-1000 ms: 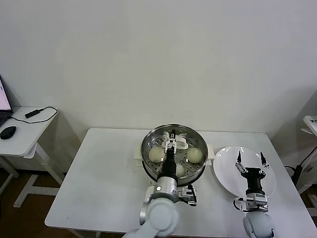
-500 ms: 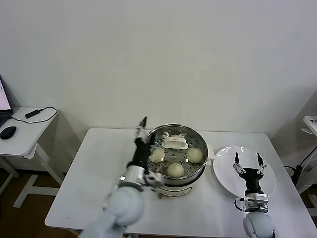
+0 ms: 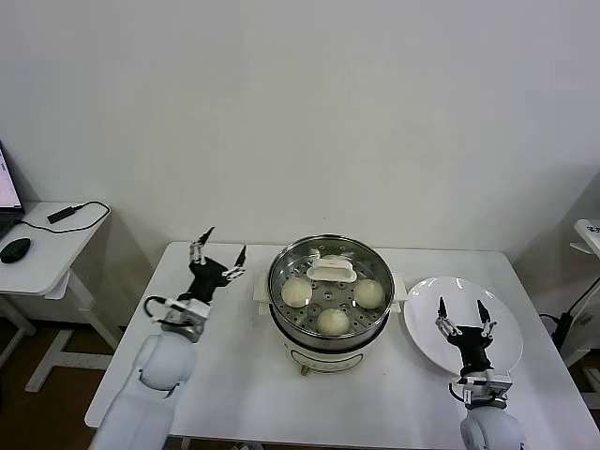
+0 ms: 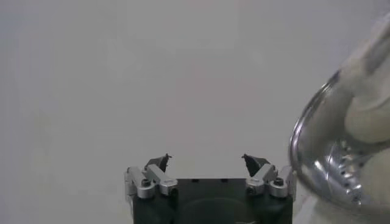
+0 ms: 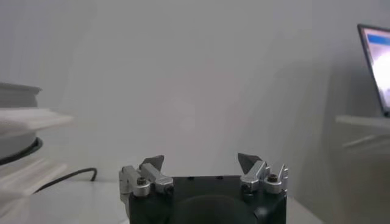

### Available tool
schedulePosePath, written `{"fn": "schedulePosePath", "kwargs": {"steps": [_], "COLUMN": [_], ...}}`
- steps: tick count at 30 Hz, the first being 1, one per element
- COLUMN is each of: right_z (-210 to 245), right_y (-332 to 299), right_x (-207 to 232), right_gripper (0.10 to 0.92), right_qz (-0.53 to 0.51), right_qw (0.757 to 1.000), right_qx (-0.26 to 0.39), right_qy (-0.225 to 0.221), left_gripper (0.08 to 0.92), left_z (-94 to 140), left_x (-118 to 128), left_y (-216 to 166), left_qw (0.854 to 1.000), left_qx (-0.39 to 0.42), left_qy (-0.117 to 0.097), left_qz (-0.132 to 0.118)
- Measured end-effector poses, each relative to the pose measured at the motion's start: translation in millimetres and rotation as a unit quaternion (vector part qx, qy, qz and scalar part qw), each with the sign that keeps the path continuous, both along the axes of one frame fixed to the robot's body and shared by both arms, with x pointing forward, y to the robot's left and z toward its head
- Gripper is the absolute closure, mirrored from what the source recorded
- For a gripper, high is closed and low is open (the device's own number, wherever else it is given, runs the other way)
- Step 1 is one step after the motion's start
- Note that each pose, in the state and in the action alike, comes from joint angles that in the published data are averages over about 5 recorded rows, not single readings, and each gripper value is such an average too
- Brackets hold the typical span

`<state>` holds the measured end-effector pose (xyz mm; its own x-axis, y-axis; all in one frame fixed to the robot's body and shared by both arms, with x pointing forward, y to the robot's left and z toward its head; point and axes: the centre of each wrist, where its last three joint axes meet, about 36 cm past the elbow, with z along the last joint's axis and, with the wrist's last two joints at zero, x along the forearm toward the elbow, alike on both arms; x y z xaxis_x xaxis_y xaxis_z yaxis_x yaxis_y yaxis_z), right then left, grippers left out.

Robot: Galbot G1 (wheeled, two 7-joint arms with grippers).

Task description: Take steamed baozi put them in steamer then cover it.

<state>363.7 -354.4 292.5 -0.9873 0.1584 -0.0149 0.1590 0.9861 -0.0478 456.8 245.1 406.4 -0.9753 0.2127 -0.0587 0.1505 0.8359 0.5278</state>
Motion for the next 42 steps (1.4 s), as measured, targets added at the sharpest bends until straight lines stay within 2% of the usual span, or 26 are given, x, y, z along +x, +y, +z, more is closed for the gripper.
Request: {"fn": "schedulePosePath", "kwargs": {"steps": [7,16,33,42], "right_z": [2,1,-3,-6], "right_y": [4,6,5,6], "right_x": [-3,-8,-13,-12], "right_gripper": [0.2,0.2,0.2,0.2], "right_qz": [0.009,0.016,0.012,0.01], "right_qw": [1.0,0.999,0.999,0.999], "right_qx": [0.019,0.029,0.033,0.031], "right_qy": [-0.006,-0.011,-0.01,-0.007], "left_gripper": [0.177,0.177,0.177,0.177], "left_z": [-22,-37,-64,-71], "left_x": [-2,-16,-47,-54], "left_y": [28,46,48,47], "left_qw": [0.998,0.995,0.993,0.993], "left_qx": [-0.068,-0.098,-0.115,-0.118], "left_qy": [-0.013,-0.024,-0.008,-0.002], "left_qz": [0.008,0.015,0.0,-0.008]}}
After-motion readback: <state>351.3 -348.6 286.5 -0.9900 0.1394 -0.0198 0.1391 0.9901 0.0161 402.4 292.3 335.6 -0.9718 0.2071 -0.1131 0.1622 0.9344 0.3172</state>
